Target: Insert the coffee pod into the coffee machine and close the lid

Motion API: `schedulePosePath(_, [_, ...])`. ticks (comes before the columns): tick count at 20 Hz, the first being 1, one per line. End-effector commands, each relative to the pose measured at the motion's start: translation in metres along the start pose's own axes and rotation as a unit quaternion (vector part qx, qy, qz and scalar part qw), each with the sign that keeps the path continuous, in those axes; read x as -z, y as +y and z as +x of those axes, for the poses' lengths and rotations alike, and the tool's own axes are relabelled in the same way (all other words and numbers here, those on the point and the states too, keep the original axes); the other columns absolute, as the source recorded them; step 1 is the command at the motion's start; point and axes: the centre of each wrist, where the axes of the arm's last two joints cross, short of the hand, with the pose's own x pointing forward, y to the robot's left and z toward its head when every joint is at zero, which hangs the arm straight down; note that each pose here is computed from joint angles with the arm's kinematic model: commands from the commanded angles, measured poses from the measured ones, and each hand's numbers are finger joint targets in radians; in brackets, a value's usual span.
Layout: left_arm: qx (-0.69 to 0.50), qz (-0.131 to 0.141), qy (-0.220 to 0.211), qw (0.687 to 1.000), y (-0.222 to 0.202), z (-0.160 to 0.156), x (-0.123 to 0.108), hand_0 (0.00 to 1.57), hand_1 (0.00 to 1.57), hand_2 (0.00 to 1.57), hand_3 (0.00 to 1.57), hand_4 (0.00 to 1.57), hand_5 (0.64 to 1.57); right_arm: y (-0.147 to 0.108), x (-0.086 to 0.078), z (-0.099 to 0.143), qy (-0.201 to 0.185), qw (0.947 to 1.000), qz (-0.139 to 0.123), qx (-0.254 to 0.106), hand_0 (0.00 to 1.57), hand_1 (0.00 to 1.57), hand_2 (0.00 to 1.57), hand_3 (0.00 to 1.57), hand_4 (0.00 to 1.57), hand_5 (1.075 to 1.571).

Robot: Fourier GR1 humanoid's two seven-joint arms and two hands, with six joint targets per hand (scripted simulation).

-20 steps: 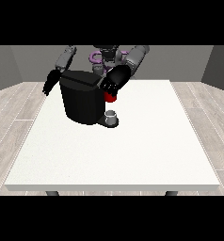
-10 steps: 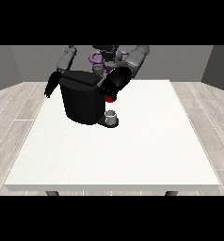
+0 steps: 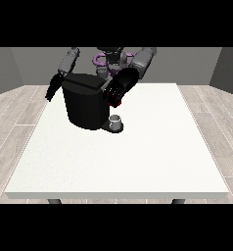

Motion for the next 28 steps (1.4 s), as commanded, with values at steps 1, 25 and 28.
schedulePosePath(1, [-0.003,-0.008,0.014,1.000,-0.002,-0.008,-0.003,0.00,0.00,0.48,0.38,0.00,1.571,-0.021,0.015,0.015,0.002,1.0000,0.004,0.006,0.00,0.00,0.00,0.00,0.08,1.571])
schedulePosePath(25, [-0.563,-0.071,0.116,0.815,-0.304,0.016,-0.124,0.00,0.00,0.00,0.00,0.27,1.571,-0.048,-0.099,-0.125,0.222,0.9731,-0.060,0.003,0.00,0.00,0.00,0.00,0.00,1.571])
schedulePosePath(28, [-0.567,-0.093,0.145,0.805,-0.323,0.016,-0.149,0.00,0.00,0.00,0.00,0.42,1.571,-0.051,-0.094,-0.113,0.194,0.9804,-0.023,0.024,0.00,0.00,0.00,0.00,0.00,1.571])
